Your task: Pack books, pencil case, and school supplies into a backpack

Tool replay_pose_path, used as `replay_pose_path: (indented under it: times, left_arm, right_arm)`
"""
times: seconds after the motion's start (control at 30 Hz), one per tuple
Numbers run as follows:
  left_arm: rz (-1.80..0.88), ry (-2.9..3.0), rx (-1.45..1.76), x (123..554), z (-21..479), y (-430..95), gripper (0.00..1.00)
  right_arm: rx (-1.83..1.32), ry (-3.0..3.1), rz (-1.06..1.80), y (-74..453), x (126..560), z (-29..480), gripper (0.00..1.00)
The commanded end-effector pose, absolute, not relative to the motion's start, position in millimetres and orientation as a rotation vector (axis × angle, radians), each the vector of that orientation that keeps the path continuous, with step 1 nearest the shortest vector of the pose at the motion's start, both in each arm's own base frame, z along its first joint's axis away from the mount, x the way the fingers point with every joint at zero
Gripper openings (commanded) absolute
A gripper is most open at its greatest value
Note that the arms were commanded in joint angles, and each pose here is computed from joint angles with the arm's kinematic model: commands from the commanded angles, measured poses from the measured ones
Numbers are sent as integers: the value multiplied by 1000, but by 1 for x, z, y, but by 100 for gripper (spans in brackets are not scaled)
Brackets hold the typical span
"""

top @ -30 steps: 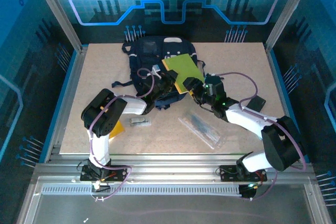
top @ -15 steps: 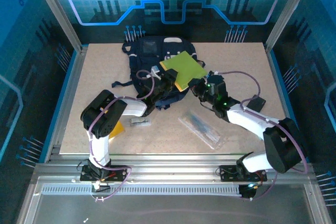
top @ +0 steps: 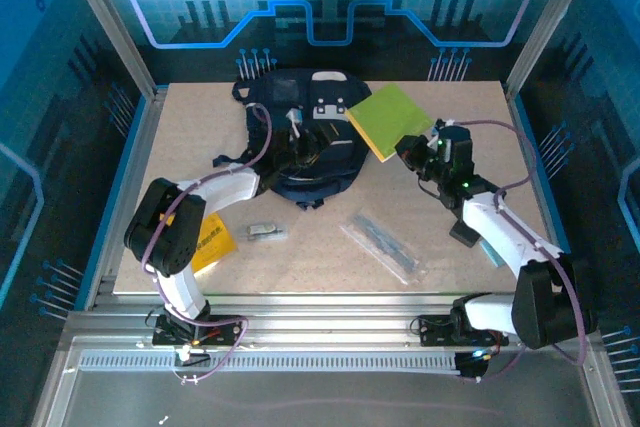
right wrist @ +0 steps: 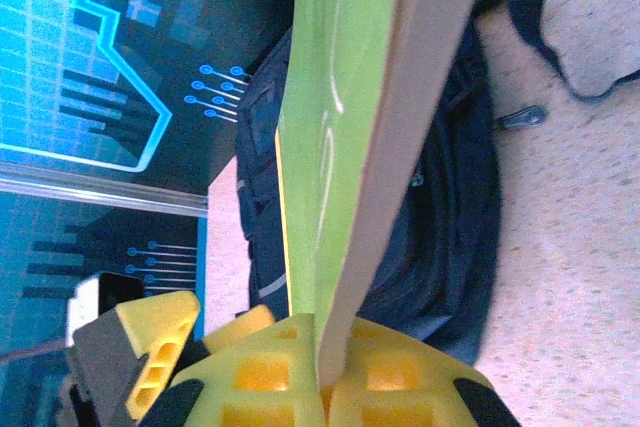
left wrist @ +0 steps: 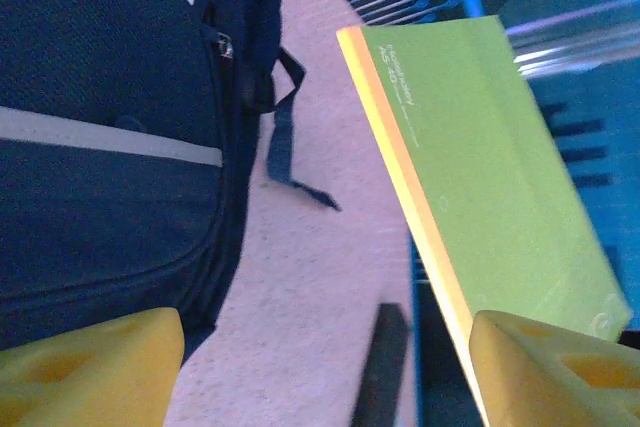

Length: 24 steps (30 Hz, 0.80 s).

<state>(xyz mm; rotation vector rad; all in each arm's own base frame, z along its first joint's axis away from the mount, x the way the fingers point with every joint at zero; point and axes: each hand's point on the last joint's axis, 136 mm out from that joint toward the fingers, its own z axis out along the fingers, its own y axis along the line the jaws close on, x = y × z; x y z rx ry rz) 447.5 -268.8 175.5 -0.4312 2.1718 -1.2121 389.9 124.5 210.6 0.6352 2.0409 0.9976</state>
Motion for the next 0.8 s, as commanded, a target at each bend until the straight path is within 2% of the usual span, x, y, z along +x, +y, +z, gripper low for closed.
replay_pose_path:
  times: [0.0,0.43,0.77]
  left_arm:
    - [-959,2438,-124,423,153,-264,78]
    - [-447,2651,446,435,105,-270,81]
    - [-197,2698,583,455,59,-258,86]
  right_arm:
    - [499,2092,983,119,379,222,0]
    - [462,2128,923,92,360,222,0]
    - [479,2157,944,93,355,209,0]
